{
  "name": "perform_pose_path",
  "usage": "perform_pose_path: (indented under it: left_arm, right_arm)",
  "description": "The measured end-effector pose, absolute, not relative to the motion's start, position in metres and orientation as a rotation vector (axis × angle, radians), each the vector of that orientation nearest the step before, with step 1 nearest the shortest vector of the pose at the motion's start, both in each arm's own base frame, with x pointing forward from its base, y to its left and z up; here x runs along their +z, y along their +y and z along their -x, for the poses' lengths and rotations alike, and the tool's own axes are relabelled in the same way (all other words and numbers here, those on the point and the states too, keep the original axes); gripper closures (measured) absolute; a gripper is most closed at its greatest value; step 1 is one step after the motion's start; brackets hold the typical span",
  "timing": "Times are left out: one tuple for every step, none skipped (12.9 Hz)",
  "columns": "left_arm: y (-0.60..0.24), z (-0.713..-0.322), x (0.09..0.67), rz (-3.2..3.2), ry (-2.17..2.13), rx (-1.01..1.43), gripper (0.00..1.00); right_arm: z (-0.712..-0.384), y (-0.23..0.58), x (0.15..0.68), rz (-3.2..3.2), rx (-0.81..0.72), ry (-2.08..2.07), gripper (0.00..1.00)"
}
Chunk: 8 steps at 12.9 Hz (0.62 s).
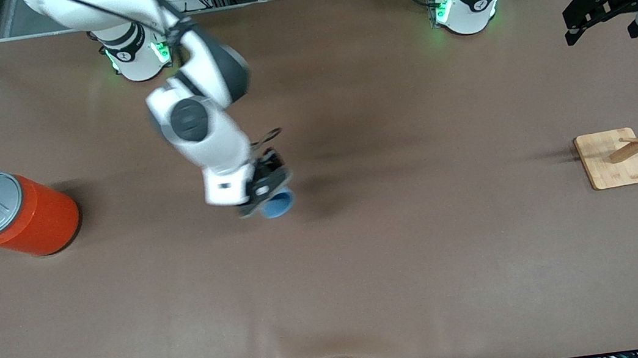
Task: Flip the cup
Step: 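Lift the blue cup with the right gripper and carry it toward the table middle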
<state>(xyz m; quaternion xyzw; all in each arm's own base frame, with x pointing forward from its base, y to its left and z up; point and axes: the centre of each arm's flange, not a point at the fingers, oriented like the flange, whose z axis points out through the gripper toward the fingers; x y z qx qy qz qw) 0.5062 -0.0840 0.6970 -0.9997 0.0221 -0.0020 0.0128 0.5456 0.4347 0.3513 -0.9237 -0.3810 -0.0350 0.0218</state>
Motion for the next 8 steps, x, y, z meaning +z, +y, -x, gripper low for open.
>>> perform_pose_path:
  left_arm:
    - [-0.084,-0.506,0.697,3.115,0.069,-0.006,0.00]
    - [-0.084,-0.506,0.697,3.115,0.068,-0.006,0.00]
    - [-0.084,-0.506,0.697,3.115,0.068,-0.005,0.00]
    - [-0.084,-0.505,0.698,3.114,0.067,-0.001,0.00]
    - [-0.084,-0.504,0.698,3.114,0.068,0.003,0.00]
    - [-0.084,-0.504,0.698,3.114,0.068,0.006,0.00]
    - [-0.084,-0.503,0.697,3.113,0.068,0.011,0.00]
    - [-0.084,-0.503,0.697,3.113,0.068,0.013,0.00]
  right_arm:
    - [-0.535,0.470,0.339,2.837,-0.138,-1.312,0.22]
    - [-0.523,0.500,0.325,2.798,-0.154,-1.439,0.22]
    - [-0.510,0.526,0.311,2.745,-0.167,-1.582,0.22]
    - [-0.496,0.548,0.301,2.691,-0.184,-1.724,0.22]
    - [-0.483,0.566,0.293,2.637,-0.205,-1.856,0.22]
    - [-0.472,0.582,0.289,2.572,-0.221,-1.975,0.22]
    - [-0.463,0.594,0.284,2.512,-0.229,-2.062,0.22]
    - [-0.457,0.605,0.278,2.461,-0.241,-2.146,0.22]
